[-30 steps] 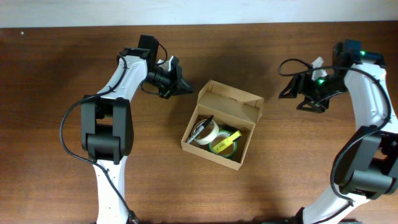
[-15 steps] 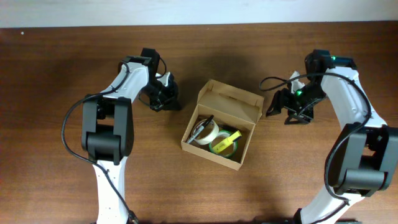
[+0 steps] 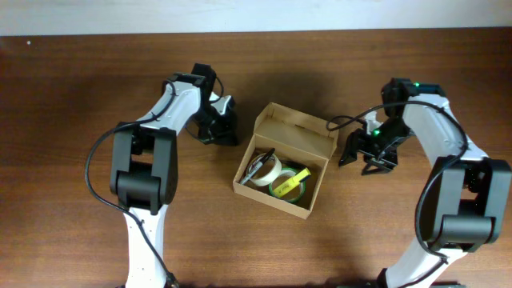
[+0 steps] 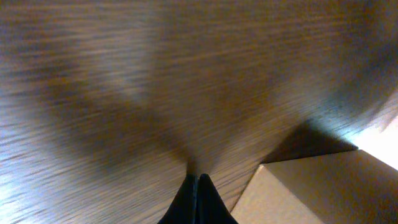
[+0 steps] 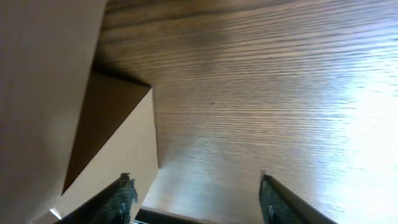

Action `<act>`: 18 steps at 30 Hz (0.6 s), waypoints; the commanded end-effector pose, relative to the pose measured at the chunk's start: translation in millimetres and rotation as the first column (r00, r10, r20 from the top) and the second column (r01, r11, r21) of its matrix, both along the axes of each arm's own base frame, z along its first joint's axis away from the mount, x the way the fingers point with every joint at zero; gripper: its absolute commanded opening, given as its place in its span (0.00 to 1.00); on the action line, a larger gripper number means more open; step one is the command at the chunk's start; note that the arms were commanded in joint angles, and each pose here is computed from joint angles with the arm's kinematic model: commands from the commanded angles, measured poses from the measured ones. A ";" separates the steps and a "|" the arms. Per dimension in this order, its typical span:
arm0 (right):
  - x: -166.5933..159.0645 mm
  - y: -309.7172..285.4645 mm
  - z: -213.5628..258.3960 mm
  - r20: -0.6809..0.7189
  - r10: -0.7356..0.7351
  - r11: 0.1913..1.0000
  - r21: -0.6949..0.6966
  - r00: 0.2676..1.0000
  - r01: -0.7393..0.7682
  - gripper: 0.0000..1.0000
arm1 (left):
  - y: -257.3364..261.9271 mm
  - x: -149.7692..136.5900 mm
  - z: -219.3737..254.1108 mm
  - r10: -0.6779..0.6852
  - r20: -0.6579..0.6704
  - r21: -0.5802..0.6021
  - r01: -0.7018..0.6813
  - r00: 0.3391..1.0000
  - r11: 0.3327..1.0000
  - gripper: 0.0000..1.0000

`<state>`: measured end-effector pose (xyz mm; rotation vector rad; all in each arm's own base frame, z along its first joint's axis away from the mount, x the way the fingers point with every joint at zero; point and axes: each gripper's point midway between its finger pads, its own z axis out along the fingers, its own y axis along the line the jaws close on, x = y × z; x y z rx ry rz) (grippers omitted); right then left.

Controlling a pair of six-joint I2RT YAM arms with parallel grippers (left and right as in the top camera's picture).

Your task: Pack container

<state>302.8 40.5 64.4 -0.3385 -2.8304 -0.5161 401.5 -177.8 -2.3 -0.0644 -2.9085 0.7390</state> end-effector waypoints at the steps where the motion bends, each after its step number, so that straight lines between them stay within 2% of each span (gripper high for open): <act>1: 2.0 20.1 3.5 0.030 0.034 0.999 -0.011 0.999 -0.034 0.58 | -3.9 -14.9 -23.3 -0.075 -0.010 0.073 0.075 0.997 0.994 0.02; 3: 4.4 31.9 2.6 0.047 0.060 0.998 -0.013 0.997 -0.059 0.55 | -11.4 -14.1 -21.9 -0.083 0.001 0.053 0.083 0.997 0.995 0.02; 12: 12.3 66.5 0.4 0.099 0.105 0.994 -0.019 0.990 -0.104 0.54 | -36.2 -16.0 -8.0 -0.082 -0.009 -0.094 0.081 0.997 0.992 0.02; 18: 24.7 75.7 1.0 0.155 0.102 0.994 0.010 0.983 -0.105 0.54 | -50.8 3.0 17.2 -0.074 0.046 -0.184 0.081 0.996 0.980 0.02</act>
